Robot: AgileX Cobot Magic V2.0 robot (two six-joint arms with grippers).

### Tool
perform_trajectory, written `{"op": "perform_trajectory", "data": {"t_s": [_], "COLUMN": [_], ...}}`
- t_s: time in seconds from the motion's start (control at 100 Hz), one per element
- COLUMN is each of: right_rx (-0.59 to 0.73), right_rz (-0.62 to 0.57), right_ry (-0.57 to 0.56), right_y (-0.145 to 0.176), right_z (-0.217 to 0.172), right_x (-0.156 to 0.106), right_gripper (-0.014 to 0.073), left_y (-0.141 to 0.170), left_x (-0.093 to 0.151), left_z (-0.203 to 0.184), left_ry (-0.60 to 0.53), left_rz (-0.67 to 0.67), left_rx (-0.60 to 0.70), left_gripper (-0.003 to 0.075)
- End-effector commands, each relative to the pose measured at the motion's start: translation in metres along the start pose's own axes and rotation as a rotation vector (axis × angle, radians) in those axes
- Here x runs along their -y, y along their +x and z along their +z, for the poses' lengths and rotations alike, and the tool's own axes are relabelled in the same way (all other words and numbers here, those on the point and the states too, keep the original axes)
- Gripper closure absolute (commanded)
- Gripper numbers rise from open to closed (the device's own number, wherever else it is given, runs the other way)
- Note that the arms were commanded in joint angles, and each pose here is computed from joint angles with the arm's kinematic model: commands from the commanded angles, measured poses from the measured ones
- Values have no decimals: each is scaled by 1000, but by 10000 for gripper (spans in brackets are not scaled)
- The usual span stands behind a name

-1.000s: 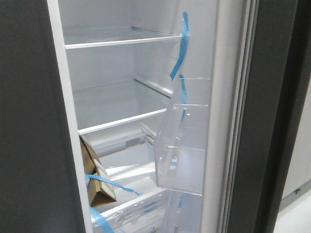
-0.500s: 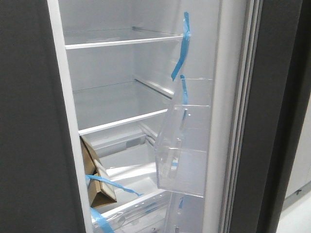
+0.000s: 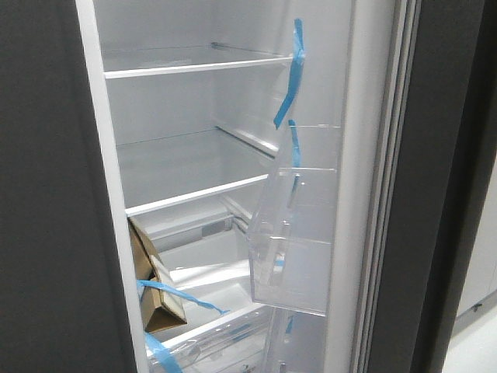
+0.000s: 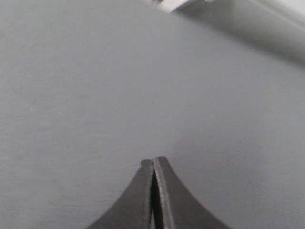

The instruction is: Close fridge door

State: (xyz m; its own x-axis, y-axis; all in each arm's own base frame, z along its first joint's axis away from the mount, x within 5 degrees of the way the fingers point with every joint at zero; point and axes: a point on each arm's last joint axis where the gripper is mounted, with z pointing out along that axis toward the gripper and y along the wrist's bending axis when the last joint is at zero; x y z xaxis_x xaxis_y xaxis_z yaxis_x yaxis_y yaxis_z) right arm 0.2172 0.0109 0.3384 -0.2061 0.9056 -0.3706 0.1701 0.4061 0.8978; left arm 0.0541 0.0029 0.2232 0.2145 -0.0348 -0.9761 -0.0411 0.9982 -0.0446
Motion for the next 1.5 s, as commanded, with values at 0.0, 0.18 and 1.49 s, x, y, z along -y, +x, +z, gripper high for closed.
{"op": "perform_trajectory", "data": {"t_s": [0.0, 0.18, 1.49], "right_rx": [2, -82, -248], "right_rz": [20, 57, -437], "right_ry": [-70, -119, -370], "right_y": [-6, 1, 135], "right_z": [3, 13, 219], "right_x": [-25, -47, -167], "right_gripper": [641, 641, 641], "left_y": [4, 4, 4], "left_x": [0, 0, 0], "left_z": [-1, -1, -1], "left_ry": [6, 6, 4], "left_rz": [-10, -10, -9], "left_rx": [50, 50, 50], "left_gripper": [740, 740, 740]}}
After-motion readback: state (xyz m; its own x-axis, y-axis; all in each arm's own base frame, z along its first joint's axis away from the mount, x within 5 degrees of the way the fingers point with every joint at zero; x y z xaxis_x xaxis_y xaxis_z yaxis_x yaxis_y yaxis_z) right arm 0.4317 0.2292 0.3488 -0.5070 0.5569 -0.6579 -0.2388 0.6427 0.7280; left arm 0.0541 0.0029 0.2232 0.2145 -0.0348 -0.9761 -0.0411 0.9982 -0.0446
